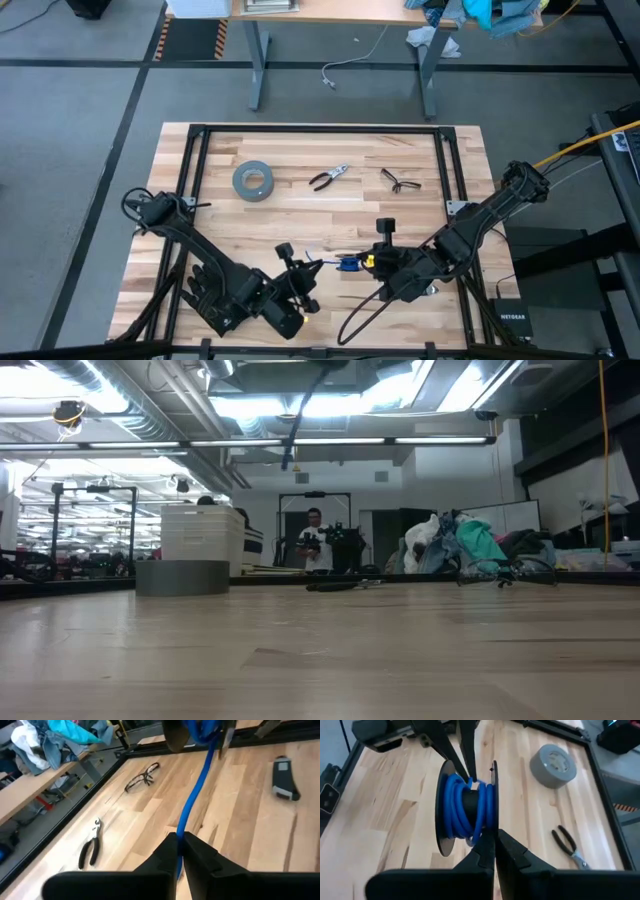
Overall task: Coil cords
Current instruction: Coil the blue wire cable onto the black spool
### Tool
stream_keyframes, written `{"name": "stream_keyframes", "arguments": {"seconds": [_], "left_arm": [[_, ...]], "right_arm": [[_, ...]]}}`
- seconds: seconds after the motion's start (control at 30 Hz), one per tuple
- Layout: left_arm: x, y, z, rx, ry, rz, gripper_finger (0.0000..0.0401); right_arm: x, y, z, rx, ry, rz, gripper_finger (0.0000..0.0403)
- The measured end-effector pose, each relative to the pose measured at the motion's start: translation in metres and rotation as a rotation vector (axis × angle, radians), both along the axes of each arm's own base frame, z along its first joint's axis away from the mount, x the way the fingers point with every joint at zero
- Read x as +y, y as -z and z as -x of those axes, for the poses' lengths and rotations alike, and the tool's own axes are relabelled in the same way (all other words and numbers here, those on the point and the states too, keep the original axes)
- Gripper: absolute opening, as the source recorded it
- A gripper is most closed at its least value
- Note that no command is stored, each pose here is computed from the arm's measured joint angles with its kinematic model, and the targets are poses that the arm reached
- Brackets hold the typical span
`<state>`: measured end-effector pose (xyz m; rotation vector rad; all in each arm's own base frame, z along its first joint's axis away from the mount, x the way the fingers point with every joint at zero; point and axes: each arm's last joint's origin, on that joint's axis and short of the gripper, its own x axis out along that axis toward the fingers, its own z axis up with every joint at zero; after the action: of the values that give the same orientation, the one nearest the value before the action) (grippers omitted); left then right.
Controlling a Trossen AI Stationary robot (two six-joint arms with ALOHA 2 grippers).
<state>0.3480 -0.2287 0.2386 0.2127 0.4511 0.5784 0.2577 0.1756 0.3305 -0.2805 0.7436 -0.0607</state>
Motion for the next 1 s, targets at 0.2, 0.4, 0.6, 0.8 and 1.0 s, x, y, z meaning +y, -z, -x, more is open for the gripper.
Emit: {"name": "stream_keyframes", "arguments": {"seconds": [0.2,0.4,0.6,0.8,1.0], "left_arm": [[-0.001,0.015,-0.005,0.027,-0.003,0.020,0.0057],[0.001,0.037,-0.014,0.035,-0.035,0.056,0.0090],[-0.005,0.051,-0.024,-0.093,-0.103,0.028,0.0132],[-0.016,0.042,-0.034,-0.191,-0.045,0.109,0.0185],[-0.018,0.033,-0.045,-0.208,0.017,0.062,0.0214]], "right_arm": [[-0.006,0.003,-0.002,0.049,0.011,-0.037,0.0003],[-0.010,0.002,-0.005,0.029,0.054,-0.049,0.0003],[-0.011,0.000,-0.009,-0.013,0.074,-0.059,0.0003],[-0.009,-0.003,-0.011,-0.044,0.055,-0.060,0.0003],[-0.010,-0.008,-0.009,-0.063,0.045,-0.082,0.0003]]}}
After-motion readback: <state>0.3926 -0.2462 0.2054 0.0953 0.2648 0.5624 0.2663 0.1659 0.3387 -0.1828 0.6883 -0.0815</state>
